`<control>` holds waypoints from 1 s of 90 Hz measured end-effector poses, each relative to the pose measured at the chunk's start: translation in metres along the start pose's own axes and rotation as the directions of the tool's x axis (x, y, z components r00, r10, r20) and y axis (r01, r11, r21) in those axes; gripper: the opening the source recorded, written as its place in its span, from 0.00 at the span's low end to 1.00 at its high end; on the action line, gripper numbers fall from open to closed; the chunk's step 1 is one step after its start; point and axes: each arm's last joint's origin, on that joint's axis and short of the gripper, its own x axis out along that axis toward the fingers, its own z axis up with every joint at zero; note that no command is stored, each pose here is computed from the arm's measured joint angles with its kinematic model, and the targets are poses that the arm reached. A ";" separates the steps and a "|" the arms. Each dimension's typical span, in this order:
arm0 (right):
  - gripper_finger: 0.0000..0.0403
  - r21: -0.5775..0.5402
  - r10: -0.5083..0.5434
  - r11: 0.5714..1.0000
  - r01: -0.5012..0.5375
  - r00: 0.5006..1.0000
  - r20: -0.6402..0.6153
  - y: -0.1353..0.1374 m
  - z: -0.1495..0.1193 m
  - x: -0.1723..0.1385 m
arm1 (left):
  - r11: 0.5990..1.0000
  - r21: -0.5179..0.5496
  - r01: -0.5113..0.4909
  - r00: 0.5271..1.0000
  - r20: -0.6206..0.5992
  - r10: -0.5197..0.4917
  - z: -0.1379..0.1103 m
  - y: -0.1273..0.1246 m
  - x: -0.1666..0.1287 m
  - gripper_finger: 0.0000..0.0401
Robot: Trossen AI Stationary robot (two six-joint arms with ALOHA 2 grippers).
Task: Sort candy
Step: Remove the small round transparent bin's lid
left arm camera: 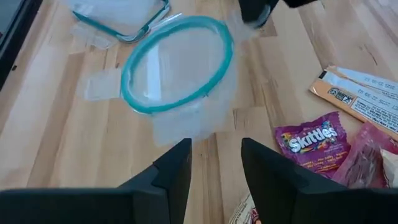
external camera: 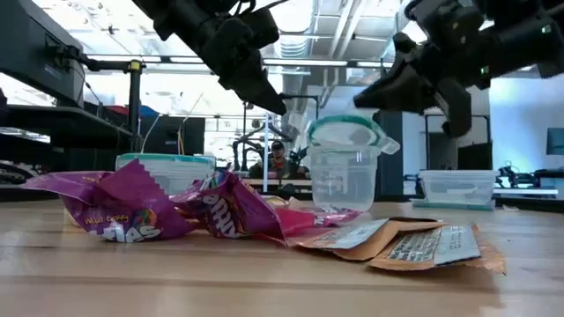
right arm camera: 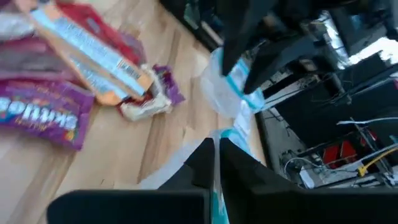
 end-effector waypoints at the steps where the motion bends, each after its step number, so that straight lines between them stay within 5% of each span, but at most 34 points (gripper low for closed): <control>1: 0.00 0.004 -0.009 1.000 0.009 1.000 0.000 -0.001 0.001 0.000 | 1.000 0.000 0.000 1.000 0.000 0.000 0.000 0.000 0.000 0.32; 17: 0.00 0.150 -0.161 0.975 0.162 0.987 -0.017 -0.035 0.014 0.004 | 1.000 0.004 0.000 1.000 0.000 0.000 0.000 0.000 0.000 0.32; 37: 0.00 0.442 -0.240 0.840 0.314 0.946 -0.217 -0.089 -0.018 0.025 | 1.000 0.002 -0.001 1.000 0.000 0.001 0.000 0.000 0.000 0.32; 64: 0.00 0.748 -0.010 0.600 0.284 0.937 -0.348 -0.119 -0.092 0.044 | 1.000 0.013 -0.002 1.000 -0.001 0.002 0.000 0.000 0.000 0.32; 90: 0.00 0.834 0.017 0.546 0.078 0.994 -0.104 -0.127 -0.081 0.048 | 1.000 0.026 -0.003 1.000 0.001 0.003 0.000 0.000 0.000 0.32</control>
